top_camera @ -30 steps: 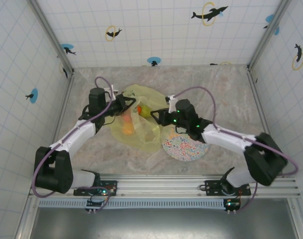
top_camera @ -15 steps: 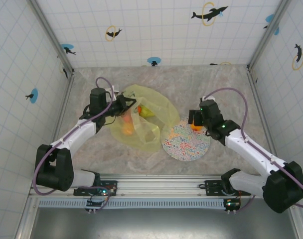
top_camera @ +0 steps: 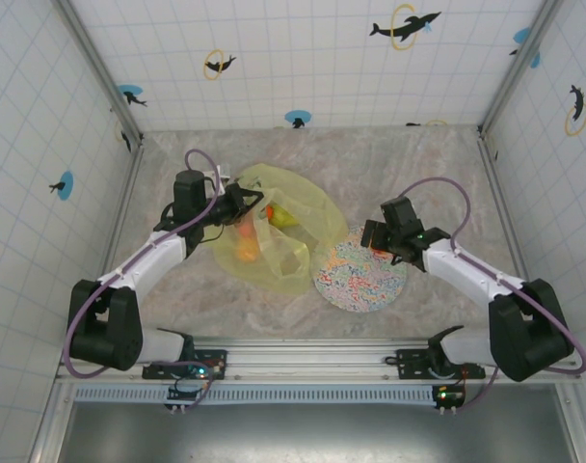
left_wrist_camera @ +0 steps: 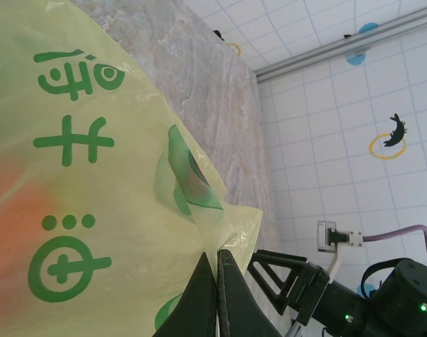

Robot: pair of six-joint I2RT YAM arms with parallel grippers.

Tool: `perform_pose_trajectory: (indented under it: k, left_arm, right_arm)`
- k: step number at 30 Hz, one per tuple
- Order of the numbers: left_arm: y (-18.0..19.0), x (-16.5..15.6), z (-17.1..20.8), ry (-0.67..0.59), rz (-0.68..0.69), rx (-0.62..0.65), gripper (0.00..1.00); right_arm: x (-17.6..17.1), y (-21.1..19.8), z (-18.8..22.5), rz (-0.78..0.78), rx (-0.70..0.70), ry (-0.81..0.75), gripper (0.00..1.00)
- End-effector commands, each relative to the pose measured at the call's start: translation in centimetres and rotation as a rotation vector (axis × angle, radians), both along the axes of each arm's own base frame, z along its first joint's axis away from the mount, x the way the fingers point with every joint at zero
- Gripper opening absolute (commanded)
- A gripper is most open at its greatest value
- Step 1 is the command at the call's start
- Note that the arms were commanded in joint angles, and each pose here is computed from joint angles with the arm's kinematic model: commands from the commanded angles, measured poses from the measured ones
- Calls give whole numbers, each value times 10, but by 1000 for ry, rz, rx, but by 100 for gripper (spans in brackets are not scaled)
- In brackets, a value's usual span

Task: Place the fruits into the plastic bag

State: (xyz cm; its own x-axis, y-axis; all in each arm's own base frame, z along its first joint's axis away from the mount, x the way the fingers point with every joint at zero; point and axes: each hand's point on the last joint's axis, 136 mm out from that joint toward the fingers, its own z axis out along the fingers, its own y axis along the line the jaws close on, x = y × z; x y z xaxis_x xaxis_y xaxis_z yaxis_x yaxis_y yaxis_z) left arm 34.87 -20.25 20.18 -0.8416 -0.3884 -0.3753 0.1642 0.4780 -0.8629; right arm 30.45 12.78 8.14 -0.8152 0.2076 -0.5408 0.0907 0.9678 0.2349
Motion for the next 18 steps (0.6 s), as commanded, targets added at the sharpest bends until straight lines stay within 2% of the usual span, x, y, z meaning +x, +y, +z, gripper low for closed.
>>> perform_pose_trajectory:
  k: [1,7,18]
  left_arm:
    - [1,5,-1,-14,-5,7,0]
    - [1,5,-4,-7,-8,6,0]
    - [1,3,-4,-6,-12,8,0]
  right_arm:
    - [1,-2,-13,-53,17,7,98]
    - [5,0,-28,-76,19,35,95]
    - [13,2,-40,-92,11,37,79]
